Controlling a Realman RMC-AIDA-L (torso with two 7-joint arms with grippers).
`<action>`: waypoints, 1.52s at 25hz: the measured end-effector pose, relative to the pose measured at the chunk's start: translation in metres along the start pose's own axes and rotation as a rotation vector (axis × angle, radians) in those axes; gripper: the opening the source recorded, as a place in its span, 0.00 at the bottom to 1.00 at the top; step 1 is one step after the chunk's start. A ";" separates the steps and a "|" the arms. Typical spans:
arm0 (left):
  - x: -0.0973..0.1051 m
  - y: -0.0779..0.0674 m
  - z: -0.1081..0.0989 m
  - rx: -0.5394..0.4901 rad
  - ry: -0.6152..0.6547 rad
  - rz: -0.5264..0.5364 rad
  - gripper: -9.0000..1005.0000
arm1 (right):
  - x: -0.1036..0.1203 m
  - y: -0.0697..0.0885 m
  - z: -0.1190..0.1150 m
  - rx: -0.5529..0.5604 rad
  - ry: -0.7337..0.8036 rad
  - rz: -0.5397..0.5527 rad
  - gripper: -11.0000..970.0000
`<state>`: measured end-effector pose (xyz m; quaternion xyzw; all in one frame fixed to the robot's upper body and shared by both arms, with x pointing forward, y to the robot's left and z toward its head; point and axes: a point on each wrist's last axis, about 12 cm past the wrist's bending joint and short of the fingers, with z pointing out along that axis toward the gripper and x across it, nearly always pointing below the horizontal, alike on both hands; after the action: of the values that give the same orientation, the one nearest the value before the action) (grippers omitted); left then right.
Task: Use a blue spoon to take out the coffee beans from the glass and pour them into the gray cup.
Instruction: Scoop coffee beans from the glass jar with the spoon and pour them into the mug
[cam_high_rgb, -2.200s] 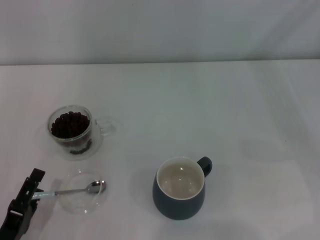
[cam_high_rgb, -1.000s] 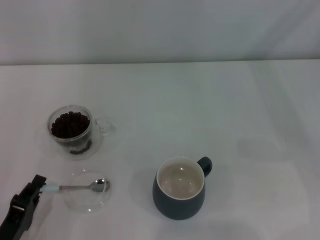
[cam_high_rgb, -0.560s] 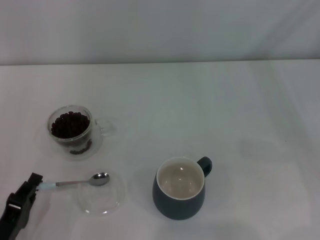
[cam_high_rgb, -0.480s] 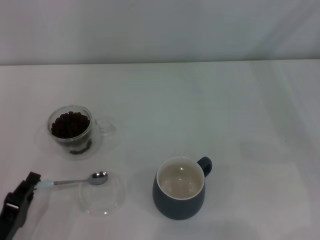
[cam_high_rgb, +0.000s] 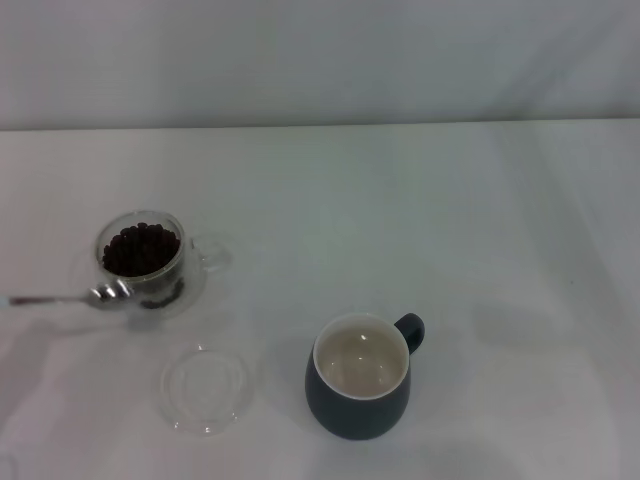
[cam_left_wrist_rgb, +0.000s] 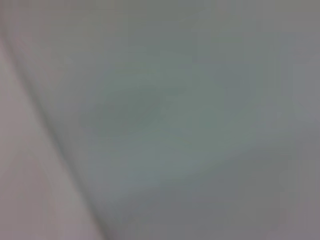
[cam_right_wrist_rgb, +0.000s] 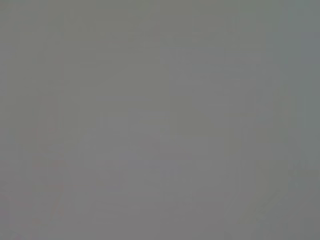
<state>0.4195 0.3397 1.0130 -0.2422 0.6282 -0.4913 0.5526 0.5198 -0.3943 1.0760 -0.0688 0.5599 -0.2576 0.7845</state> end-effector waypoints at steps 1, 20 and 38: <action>-0.008 -0.001 0.002 0.012 0.004 0.016 0.14 | 0.000 0.002 -0.004 -0.015 0.000 0.001 0.63; -0.142 -0.029 0.098 -0.075 0.351 0.169 0.14 | -0.013 0.048 -0.048 -0.419 -0.102 0.221 0.63; -0.144 -0.063 0.168 -0.206 0.670 0.378 0.14 | -0.030 0.062 -0.076 -0.606 -0.202 0.361 0.63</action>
<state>0.6002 0.3776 1.1495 -0.0028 0.8533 -0.3670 0.3704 0.4628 -0.3130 1.0494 -0.2235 0.5336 0.0707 0.8126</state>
